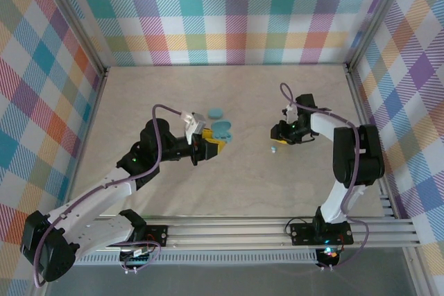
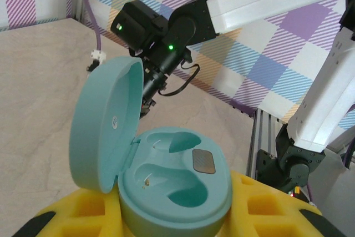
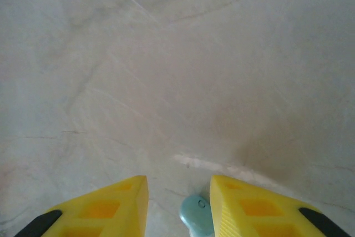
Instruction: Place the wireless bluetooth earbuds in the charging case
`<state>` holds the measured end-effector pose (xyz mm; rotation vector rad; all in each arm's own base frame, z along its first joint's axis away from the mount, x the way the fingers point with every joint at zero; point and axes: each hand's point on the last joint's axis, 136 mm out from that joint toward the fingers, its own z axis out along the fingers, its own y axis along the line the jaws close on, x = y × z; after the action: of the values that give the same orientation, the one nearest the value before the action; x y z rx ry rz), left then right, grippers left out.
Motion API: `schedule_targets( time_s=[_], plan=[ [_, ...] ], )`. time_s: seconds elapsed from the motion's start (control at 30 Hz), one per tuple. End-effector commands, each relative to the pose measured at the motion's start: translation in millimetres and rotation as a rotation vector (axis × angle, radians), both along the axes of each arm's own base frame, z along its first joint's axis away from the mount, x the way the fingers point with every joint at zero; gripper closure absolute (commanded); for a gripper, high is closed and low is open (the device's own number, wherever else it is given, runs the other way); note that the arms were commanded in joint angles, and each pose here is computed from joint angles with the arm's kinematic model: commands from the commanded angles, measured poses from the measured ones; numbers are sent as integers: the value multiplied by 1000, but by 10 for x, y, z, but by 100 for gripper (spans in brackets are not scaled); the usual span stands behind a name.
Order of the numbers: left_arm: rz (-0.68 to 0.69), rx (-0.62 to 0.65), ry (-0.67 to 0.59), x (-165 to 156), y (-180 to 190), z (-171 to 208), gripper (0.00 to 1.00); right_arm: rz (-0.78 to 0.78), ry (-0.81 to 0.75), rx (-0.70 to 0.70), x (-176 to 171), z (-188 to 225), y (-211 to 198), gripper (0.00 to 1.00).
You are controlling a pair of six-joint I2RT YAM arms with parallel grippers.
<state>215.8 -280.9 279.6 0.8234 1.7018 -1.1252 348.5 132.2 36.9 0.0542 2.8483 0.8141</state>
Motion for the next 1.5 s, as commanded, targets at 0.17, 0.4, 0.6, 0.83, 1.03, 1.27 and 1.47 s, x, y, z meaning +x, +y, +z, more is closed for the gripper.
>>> schedule_targets(
  time_s=[0.17, 0.4, 0.6, 0.83, 1.03, 1.27, 1.47],
  plan=[
    [-4, -20, -14, -2, 3, 54, 100, 68, 22, -44, -80, -135, 107, 64],
    [2, -16, -15, -8, 18, 54, 100, 75, 69, -24, -289, -156, 212, 65],
    [3, -20, -19, -14, 25, 74, 100, 55, 95, -36, -384, -94, 230, 65],
    [9, -23, -20, -39, 52, 96, 100, 43, 110, -52, -446, -36, 210, 65],
    [15, -26, -28, -57, 78, 109, 100, 42, 137, -84, -517, -88, 154, 62],
    [11, -26, -31, -58, 72, 128, 100, 45, 172, -65, -584, -128, 177, 62],
    [9, -29, -32, -44, 57, 141, 100, 42, 185, -48, -659, -86, 189, 62]
  ],
)
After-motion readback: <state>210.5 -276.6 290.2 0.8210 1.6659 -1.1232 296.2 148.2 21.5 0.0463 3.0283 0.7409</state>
